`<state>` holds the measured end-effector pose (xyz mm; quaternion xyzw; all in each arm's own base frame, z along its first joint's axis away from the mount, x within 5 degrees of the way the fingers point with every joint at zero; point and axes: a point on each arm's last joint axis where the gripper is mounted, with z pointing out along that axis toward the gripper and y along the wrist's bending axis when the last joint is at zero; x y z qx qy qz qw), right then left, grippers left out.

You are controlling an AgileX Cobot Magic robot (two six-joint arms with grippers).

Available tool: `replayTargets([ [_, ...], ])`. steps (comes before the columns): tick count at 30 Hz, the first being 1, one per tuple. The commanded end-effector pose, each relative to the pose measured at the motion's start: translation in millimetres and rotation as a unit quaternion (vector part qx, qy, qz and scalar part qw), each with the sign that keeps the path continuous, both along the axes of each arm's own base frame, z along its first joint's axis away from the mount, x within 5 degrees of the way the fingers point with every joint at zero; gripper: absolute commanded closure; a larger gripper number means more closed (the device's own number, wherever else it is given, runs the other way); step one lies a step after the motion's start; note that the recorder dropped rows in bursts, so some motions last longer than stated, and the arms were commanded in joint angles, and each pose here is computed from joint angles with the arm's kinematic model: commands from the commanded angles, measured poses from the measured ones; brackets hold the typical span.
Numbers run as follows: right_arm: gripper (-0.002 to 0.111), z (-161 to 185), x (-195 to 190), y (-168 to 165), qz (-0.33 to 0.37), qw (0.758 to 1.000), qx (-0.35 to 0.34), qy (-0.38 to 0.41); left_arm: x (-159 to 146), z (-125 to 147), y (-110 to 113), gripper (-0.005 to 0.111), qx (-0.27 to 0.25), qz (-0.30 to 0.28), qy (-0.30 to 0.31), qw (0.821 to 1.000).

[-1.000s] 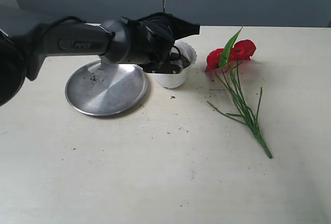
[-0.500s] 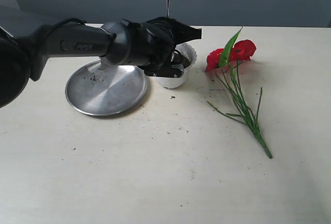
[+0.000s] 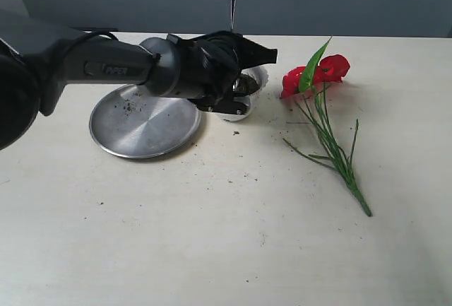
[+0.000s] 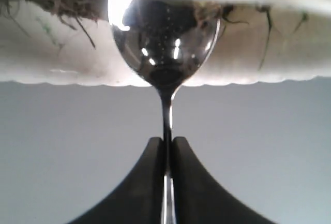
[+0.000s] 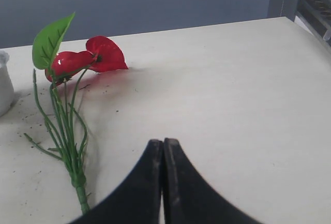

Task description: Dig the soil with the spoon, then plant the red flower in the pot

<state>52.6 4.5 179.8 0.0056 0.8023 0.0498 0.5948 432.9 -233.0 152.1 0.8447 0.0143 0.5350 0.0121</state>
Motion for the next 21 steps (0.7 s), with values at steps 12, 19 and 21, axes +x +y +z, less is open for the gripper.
replayTargets([
  [12, 0.108, 1, 0, 0, -0.002, 1.000, -0.001, -0.008, -20, 4, -8, 0.106, -0.035, 0.000, 0.016, 0.999],
  [19, 0.108, 1, 0, 0, -0.002, 1.000, 0.000, -0.007, -22, 32, -4, 0.106, -0.039, 0.007, -0.014, 0.999],
  [21, 0.108, 1, 0, 0, -0.002, 1.000, 0.000, -0.007, -20, 36, -5, 0.106, -0.037, 0.004, -0.020, 0.999],
])
